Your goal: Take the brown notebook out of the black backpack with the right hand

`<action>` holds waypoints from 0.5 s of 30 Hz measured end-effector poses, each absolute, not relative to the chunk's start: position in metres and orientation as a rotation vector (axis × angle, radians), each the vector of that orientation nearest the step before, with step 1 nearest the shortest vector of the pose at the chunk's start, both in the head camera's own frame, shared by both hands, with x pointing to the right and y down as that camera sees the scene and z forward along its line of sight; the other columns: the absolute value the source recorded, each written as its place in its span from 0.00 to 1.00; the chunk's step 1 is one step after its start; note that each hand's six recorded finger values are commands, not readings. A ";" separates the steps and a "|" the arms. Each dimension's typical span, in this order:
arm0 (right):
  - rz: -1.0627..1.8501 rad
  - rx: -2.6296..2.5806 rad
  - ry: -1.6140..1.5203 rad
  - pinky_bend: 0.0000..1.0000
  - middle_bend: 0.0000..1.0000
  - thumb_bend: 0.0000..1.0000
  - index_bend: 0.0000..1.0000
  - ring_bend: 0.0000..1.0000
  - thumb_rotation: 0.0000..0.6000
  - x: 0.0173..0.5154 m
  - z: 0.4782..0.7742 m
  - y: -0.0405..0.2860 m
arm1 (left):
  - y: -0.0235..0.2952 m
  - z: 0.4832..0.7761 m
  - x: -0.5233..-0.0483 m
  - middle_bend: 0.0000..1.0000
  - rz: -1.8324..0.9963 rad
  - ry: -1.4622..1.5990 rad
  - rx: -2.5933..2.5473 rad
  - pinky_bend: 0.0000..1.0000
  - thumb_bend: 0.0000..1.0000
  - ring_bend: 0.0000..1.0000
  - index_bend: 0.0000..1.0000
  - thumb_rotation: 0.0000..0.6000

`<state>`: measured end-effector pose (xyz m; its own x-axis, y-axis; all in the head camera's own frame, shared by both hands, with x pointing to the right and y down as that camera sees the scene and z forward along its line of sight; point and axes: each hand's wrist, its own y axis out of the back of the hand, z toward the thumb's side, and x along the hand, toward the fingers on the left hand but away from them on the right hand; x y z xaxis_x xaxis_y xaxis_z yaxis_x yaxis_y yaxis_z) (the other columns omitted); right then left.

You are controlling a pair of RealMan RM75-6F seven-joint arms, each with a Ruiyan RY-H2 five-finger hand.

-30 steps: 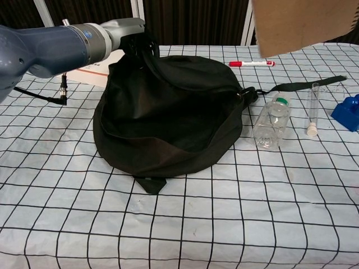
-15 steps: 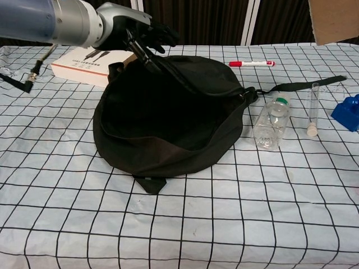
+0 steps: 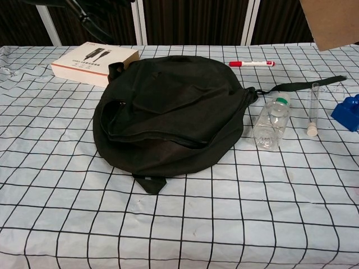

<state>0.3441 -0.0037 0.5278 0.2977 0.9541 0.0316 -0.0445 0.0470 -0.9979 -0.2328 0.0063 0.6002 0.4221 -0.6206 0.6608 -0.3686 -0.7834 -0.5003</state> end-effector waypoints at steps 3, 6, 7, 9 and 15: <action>0.993 -1.285 -0.940 0.52 0.64 0.52 0.78 0.65 1.00 0.332 0.540 -0.007 | 0.008 0.601 -0.248 0.01 -1.305 0.860 -2.340 0.00 0.00 0.00 0.10 1.00; 0.976 -1.316 -0.911 0.52 0.64 0.52 0.78 0.65 1.00 0.310 0.553 -0.006 | 0.011 0.604 -0.259 0.01 -1.325 0.861 -2.321 0.00 0.00 0.00 0.10 1.00; 0.965 -1.323 -0.893 0.52 0.64 0.52 0.78 0.65 1.00 0.299 0.558 -0.005 | 0.011 0.604 -0.260 0.01 -1.327 0.866 -2.321 0.00 0.00 0.00 0.10 1.00; 0.951 -1.334 -0.869 0.52 0.64 0.52 0.78 0.65 1.00 0.281 0.567 -0.002 | 0.012 0.604 -0.262 0.02 -1.326 0.869 -2.319 0.00 0.00 0.00 0.10 1.00; 0.961 -1.366 -0.762 0.52 0.64 0.53 0.78 0.65 1.00 0.234 0.598 0.008 | 0.014 0.608 -0.268 0.02 -1.338 0.881 -2.329 0.00 0.00 0.00 0.10 1.00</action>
